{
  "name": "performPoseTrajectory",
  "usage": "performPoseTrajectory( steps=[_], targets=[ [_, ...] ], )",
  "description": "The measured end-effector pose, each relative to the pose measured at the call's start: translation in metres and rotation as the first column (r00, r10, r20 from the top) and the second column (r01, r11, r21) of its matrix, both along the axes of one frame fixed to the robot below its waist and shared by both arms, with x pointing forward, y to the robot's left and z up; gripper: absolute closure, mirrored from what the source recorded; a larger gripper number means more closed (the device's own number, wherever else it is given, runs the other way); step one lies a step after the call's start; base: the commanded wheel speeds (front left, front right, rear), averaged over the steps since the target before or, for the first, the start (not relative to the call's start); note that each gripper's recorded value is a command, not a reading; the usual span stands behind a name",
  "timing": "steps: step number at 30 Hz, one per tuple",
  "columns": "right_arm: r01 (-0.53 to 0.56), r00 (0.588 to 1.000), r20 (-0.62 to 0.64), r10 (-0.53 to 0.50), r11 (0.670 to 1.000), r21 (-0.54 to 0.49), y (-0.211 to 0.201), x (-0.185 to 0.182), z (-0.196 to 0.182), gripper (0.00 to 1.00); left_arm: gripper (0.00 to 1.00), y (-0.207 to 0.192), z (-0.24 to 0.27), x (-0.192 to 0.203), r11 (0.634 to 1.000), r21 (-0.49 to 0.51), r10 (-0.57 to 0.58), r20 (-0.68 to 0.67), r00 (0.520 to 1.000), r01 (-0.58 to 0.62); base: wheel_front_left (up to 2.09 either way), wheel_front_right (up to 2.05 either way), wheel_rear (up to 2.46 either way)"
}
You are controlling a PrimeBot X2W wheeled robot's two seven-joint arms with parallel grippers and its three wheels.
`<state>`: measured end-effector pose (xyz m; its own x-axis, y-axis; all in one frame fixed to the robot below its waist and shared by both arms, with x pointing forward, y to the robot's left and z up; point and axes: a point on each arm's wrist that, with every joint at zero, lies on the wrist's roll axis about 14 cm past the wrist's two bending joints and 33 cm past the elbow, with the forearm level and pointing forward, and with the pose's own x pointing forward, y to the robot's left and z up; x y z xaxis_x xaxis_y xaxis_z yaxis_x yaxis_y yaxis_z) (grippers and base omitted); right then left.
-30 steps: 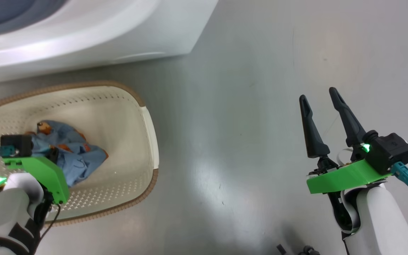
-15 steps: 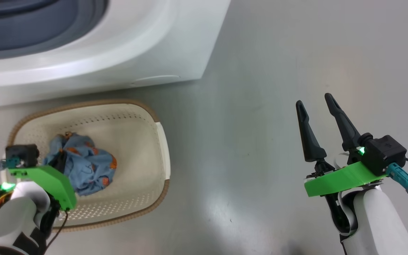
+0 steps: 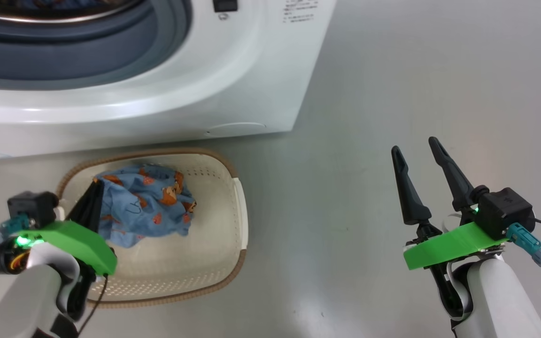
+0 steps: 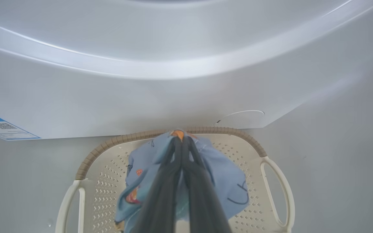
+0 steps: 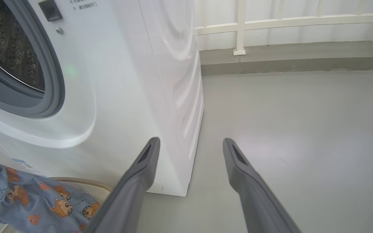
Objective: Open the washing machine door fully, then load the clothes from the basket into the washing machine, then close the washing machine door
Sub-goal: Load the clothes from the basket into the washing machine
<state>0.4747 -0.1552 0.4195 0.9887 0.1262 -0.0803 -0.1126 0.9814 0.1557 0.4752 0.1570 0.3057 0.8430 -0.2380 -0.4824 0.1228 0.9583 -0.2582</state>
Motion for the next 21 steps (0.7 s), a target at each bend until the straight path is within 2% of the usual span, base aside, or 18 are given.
performPoseTrajectory(
  steps=[9,21],
  targets=[
    [-0.030,0.999,0.020,0.030,1.000,0.009,0.012,-0.005,0.012,0.00,1.00,0.009,0.046,-0.010,0.998,-0.006,0.059,0.152,0.987,-0.059,0.00,0.00,0.00],
    [-0.048,0.998,0.049,0.048,0.999,0.014,0.019,-0.010,0.027,0.00,1.00,0.017,0.077,-0.028,0.993,-0.017,0.121,0.241,0.963,-0.120,0.00,0.00,0.00]
  ],
)
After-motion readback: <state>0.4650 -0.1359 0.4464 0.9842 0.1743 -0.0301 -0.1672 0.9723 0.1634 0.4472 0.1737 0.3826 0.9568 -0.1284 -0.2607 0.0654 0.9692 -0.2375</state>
